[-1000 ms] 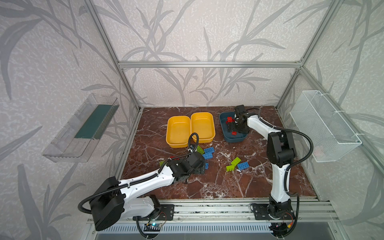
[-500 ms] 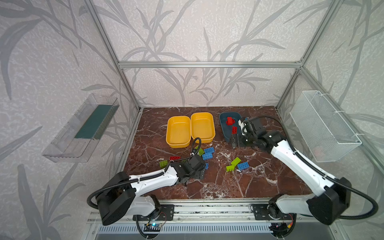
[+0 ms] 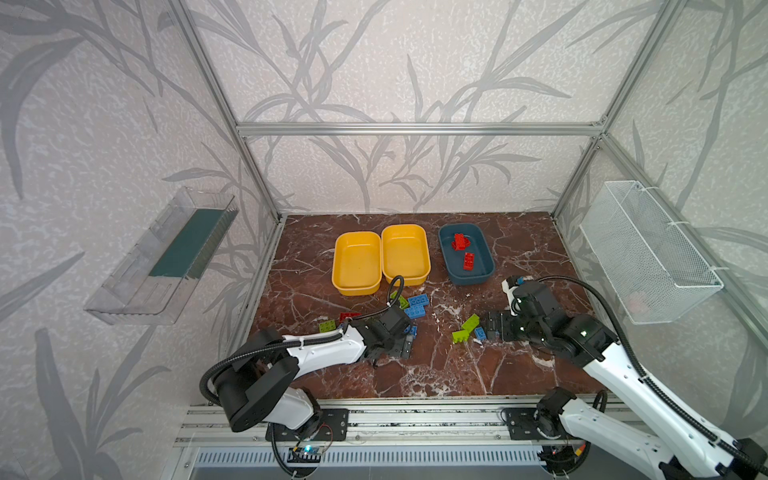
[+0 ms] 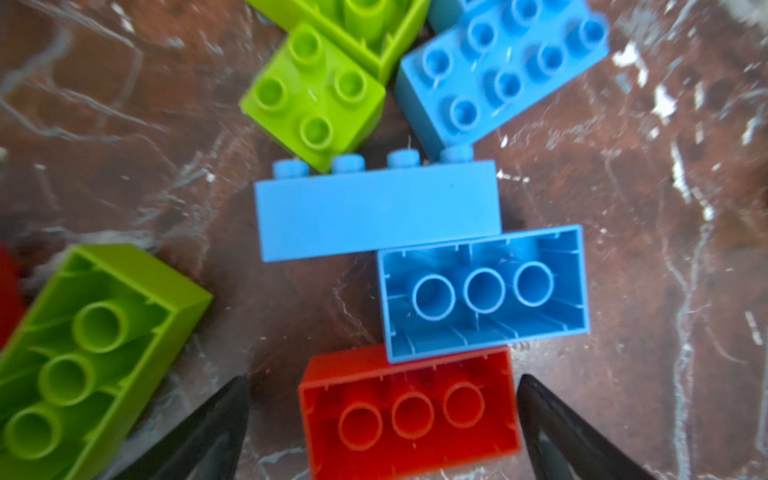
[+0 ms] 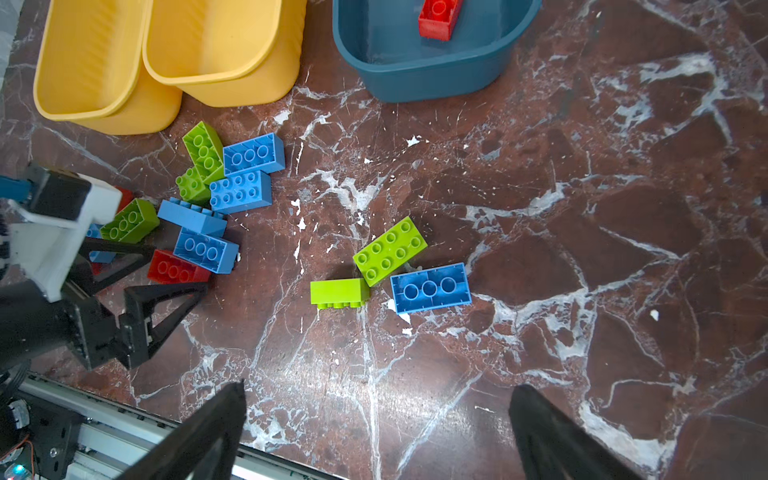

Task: Sort the legos into containers by color
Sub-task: 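Move the right gripper back toward the bricks while the left gripper hovers over the pile, then grasp a red brick with the left gripper and lift it toward the teal tub, then open the left gripper over the teal tub to drop the red brick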

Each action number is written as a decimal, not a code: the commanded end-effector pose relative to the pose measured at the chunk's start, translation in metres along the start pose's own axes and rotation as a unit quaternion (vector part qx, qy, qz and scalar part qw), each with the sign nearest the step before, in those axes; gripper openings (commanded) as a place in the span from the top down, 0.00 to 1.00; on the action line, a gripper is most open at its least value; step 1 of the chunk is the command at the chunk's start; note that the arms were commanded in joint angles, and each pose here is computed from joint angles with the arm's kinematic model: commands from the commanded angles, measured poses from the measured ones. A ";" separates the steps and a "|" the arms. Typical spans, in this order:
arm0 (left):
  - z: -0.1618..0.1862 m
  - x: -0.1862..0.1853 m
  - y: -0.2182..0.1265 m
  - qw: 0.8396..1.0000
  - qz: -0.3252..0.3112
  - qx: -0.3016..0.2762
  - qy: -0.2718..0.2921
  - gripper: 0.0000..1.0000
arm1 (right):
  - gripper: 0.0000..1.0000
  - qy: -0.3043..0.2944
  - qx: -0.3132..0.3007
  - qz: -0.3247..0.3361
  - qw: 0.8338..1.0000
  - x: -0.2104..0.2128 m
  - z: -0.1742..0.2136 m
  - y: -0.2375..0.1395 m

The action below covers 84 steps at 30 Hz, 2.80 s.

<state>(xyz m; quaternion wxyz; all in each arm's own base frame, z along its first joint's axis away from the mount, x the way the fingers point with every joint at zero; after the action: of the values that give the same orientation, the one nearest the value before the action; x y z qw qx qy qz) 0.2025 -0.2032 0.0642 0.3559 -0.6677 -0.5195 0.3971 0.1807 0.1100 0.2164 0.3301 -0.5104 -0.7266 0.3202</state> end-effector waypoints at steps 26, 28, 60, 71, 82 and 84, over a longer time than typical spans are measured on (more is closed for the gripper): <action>-0.030 -0.014 -0.038 0.999 -0.033 0.021 -0.002 0.52 | 0.01 -0.013 -0.020 -0.022 0.999 0.004 0.001 -0.004; -0.046 -0.023 -0.048 1.000 -0.028 0.006 0.004 0.52 | 0.01 -0.018 -0.022 -0.020 0.999 0.002 0.004 -0.005; -0.274 -0.181 0.058 0.993 0.052 -0.075 0.081 0.51 | 0.01 0.056 -0.098 0.035 0.993 -0.029 0.024 -0.026; -0.280 -0.195 0.083 0.988 0.091 -0.095 0.082 0.47 | 0.01 0.050 -0.078 0.044 0.995 -0.028 0.024 -0.016; -0.285 -0.191 0.083 0.987 0.096 -0.097 0.085 0.16 | 0.01 0.048 -0.079 0.049 0.994 -0.029 0.021 -0.019; -0.286 -0.196 0.074 0.984 0.117 -0.095 0.093 0.06 | 0.01 0.048 -0.082 0.048 0.994 -0.028 0.020 -0.020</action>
<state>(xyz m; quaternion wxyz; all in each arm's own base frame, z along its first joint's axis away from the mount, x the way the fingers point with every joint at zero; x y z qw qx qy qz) 0.4614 -0.4252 0.1249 0.3108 -0.7658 -0.4587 0.3264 0.1584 0.0759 0.2064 0.3156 -0.5771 -0.7056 0.2635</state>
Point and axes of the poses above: each gripper's point midway between its finger pads, its own y axis out along the fingers, its own x axis along the line the jaws close on, z = x × y, the point moved 5 cm from there along -y, back along the fingers, and after that the axes turned 9 degrees about -y, right-handed, at the moved point
